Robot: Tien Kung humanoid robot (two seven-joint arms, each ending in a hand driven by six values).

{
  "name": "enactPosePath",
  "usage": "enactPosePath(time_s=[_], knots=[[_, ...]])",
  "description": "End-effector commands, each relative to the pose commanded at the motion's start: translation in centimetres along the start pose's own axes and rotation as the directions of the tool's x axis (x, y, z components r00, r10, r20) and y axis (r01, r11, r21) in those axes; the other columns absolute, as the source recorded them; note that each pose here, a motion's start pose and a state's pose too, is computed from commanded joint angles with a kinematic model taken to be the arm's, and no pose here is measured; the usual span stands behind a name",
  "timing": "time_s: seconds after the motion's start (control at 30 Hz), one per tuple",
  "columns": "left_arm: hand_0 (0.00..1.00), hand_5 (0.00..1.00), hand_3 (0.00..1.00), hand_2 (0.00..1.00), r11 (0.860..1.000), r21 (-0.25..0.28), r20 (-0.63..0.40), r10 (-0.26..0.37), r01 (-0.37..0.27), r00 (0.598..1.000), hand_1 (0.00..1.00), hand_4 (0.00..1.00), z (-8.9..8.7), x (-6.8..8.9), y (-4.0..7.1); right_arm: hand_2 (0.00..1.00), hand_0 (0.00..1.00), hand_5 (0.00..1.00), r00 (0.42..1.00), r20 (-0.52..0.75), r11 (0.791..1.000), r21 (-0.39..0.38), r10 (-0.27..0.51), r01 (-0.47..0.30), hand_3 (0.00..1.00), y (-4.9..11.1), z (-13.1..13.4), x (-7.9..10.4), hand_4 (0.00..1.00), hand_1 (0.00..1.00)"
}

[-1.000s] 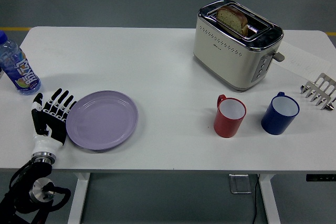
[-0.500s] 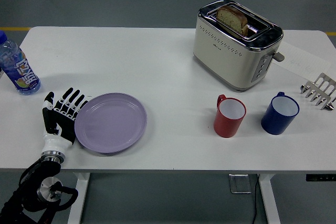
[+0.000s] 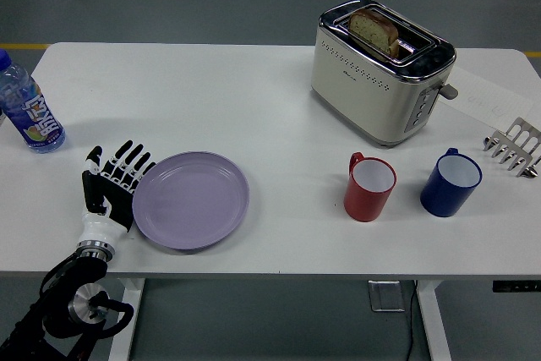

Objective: Push plate across desktop

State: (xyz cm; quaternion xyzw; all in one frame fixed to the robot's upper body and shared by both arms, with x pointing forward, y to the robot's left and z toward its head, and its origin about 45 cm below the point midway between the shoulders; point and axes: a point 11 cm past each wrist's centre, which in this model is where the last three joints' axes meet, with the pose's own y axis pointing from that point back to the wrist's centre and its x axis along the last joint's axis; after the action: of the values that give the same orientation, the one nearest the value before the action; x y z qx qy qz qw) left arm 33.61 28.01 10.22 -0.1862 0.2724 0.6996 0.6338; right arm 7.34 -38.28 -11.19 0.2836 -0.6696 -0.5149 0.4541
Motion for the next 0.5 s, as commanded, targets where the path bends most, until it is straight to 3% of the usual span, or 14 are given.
enactPosePath(time_s=[0.5], knots=[[0.750,0.998,0.673,0.747,0.997,0.054,0.014,-0.051,0.050,0.999,0.779,0.574,-1.8,-1.7,0.0,0.609,0.577,0.527,1.000,0.000,1.000,-0.002,0.004,-0.004,0.564,0.0,0.0,0.1,0.222,0.517]])
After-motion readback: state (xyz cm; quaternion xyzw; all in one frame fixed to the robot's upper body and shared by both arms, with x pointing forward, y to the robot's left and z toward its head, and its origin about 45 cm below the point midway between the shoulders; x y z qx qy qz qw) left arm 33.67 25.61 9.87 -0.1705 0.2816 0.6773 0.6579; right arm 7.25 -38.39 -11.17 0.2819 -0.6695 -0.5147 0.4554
